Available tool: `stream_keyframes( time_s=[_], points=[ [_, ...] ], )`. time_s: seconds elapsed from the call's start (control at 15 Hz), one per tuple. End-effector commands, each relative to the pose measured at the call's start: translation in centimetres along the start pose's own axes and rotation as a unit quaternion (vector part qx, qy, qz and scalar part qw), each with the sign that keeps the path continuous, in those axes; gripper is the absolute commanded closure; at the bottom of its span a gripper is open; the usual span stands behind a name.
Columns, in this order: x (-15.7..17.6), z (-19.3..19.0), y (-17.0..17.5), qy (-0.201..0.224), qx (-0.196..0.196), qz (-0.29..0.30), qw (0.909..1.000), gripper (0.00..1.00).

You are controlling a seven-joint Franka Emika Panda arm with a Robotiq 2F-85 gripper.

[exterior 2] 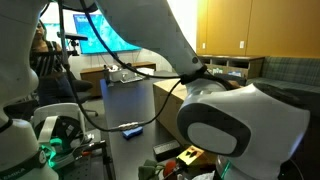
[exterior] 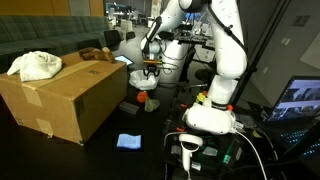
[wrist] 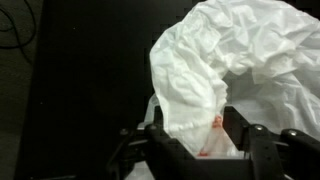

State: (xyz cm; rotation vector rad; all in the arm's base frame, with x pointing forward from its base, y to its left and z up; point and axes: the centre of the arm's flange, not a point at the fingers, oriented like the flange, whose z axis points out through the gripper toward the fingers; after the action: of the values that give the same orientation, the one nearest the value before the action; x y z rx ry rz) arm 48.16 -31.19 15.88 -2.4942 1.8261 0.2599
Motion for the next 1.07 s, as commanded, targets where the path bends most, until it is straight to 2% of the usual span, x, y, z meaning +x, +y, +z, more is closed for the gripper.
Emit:
stream_keyframes(
  time_s=[0.0,0.07,0.27,0.47,0.93,1.0],
  points=[
    [-2.3,-2.3,0.7,0.004,0.004,-0.07,0.9976,0.06],
    [-2.8,-2.7,1.0,0.003,0.005,-0.084,0.9965,0.01],
    [-5.3,-3.7,1.8,0.008,0.005,-0.122,0.9925,0.0],
    [-8.5,-4.1,1.9,-0.008,0.011,-0.178,0.9839,0.0],
    [-18.3,-2.8,-1.5,-0.03,0.02,-0.287,0.9571,0.0],
    [-19.4,-2.3,-2.2,-0.032,0.021,-0.291,0.9559,0.0]
  ],
)
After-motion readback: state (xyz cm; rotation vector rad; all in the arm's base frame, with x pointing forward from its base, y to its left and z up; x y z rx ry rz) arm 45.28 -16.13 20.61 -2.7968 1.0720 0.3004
